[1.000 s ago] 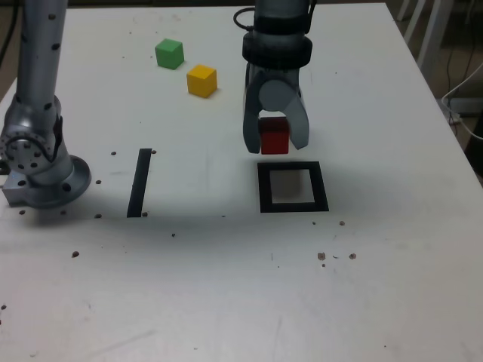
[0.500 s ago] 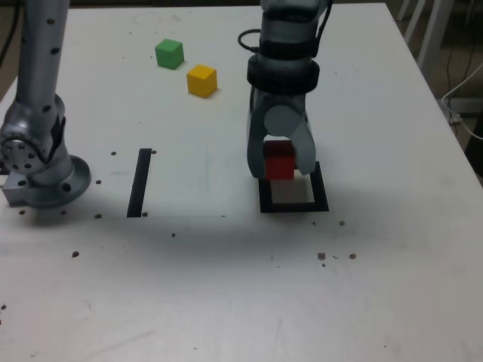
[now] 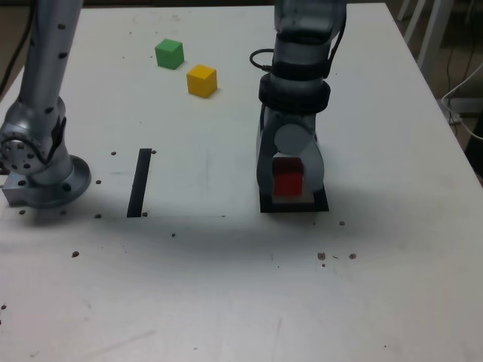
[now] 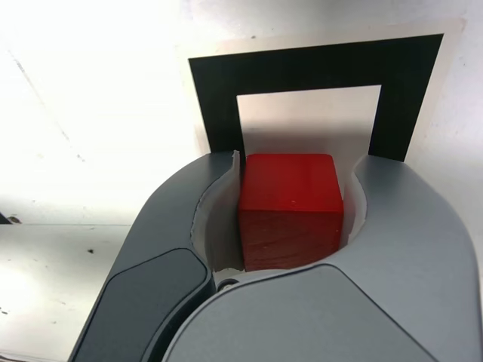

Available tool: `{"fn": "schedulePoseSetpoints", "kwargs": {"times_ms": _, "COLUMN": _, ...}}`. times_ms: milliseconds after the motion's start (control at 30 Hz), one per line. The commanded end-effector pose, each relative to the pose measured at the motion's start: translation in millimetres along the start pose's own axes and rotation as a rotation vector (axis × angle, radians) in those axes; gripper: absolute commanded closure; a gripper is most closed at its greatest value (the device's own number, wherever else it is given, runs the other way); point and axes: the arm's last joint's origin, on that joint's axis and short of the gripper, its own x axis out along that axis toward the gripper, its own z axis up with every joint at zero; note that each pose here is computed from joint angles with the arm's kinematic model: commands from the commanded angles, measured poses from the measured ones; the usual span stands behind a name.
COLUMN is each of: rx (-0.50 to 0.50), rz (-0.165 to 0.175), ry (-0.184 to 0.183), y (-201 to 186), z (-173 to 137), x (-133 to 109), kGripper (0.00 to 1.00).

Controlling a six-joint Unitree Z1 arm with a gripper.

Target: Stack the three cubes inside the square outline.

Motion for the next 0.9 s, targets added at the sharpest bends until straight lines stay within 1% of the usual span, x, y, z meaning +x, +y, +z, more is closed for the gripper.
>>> {"fn": "schedulePoseSetpoints", "kwargs": {"times_ms": 0, "rx": 0.000, "rz": -0.001, "ry": 0.001, "y": 0, "z": 3, "x": 3, "kGripper": 0.69}}
{"fn": "schedulePoseSetpoints", "kwargs": {"times_ms": 67, "rx": 0.001, "rz": -0.001, "ry": 0.000, "y": 0, "z": 4, "x": 4, "kGripper": 0.67}}
{"fn": "schedulePoseSetpoints", "kwargs": {"times_ms": 100, "rx": 0.001, "rz": -0.002, "ry": 0.000, "y": 0, "z": 5, "x": 5, "kGripper": 0.64}}
{"fn": "schedulePoseSetpoints", "kwargs": {"times_ms": 167, "rx": 0.003, "rz": -0.003, "ry": 0.000, "y": 1, "z": 6, "x": 6, "kGripper": 0.53}}
{"fn": "schedulePoseSetpoints", "kwargs": {"times_ms": 267, "rx": 0.007, "rz": -0.006, "ry": 0.001, "y": 1, "z": 6, "x": 8, "kGripper": 0.32}}
{"fn": "schedulePoseSetpoints", "kwargs": {"times_ms": 333, "rx": 0.009, "rz": -0.007, "ry": 0.001, "y": 1, "z": 6, "x": 9, "kGripper": 0.23}}
{"fn": "schedulePoseSetpoints", "kwargs": {"times_ms": 400, "rx": 0.010, "rz": -0.008, "ry": 0.002, "y": 1, "z": 6, "x": 9, "kGripper": 0.19}}
{"fn": "schedulePoseSetpoints", "kwargs": {"times_ms": 667, "rx": 0.003, "rz": -0.011, "ry": 0.002, "y": 6, "z": 5, "x": 9, "kGripper": 0.13}}
{"fn": "schedulePoseSetpoints", "kwargs": {"times_ms": 867, "rx": -0.013, "rz": -0.003, "ry": -0.017, "y": 12, "z": -4, "x": -1, "kGripper": 0.04}}
